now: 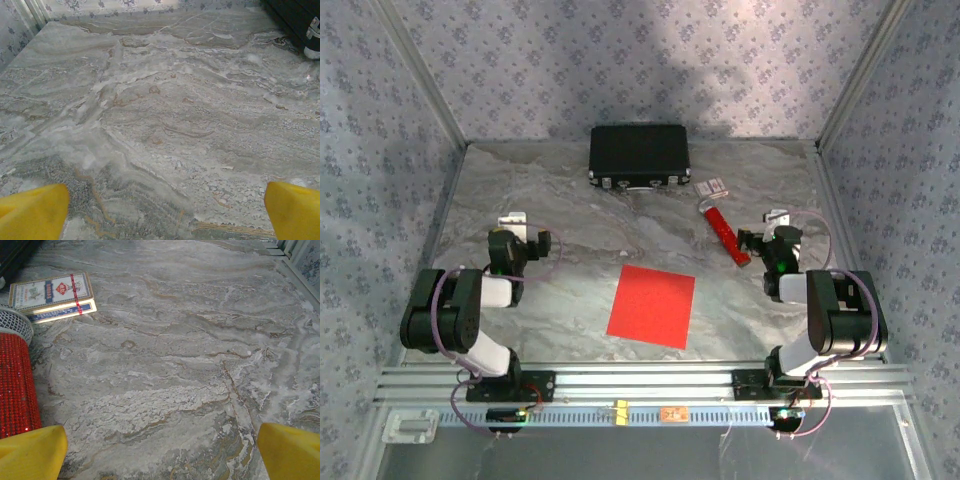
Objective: Fold a paper plane with a square sheet of paper (pick it up from the middle)
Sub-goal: Move the paper to the center of the table.
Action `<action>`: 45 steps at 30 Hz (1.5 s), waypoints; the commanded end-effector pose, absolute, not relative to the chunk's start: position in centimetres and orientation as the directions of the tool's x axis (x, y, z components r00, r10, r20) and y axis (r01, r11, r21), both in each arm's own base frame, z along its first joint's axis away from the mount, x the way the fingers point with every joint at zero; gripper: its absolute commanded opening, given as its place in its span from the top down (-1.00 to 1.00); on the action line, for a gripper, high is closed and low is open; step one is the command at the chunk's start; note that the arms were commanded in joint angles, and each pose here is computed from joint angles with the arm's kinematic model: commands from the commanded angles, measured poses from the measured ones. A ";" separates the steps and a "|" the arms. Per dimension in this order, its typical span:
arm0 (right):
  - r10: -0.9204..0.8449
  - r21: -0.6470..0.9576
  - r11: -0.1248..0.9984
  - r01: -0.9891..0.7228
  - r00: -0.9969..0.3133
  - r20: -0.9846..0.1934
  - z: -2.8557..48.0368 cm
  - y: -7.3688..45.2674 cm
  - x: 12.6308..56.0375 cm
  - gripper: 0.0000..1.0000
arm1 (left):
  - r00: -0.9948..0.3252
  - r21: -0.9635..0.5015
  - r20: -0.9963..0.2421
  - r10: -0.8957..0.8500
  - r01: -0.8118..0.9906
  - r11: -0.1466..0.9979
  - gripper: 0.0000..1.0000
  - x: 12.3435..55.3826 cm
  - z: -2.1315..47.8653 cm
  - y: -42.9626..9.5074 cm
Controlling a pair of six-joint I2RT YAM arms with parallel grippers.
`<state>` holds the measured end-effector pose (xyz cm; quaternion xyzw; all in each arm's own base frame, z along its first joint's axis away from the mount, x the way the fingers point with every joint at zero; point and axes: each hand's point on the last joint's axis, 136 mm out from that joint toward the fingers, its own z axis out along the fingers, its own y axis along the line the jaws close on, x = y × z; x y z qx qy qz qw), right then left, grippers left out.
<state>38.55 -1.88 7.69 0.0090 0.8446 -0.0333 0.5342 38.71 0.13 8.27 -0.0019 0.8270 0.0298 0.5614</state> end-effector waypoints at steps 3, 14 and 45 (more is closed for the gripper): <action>-0.017 -0.041 0.998 0.049 -0.408 -0.913 8.3 -1.8 39.2 -0.99 | -0.349 0.042 -0.937 0.026 -0.040 0.998 -0.99 39.3 9.1 0.3; -0.015 -0.039 0.998 0.050 -0.409 -0.913 8.3 -1.9 39.2 -0.98 | -0.360 0.026 -0.933 0.006 -0.049 0.998 -1.00 39.6 9.1 0.6; 0.312 0.223 0.949 0.221 -0.583 -0.750 13.8 -1.2 32.4 -0.98 | -0.287 -0.275 -0.895 -0.341 -0.246 0.929 -1.00 30.8 16.5 2.4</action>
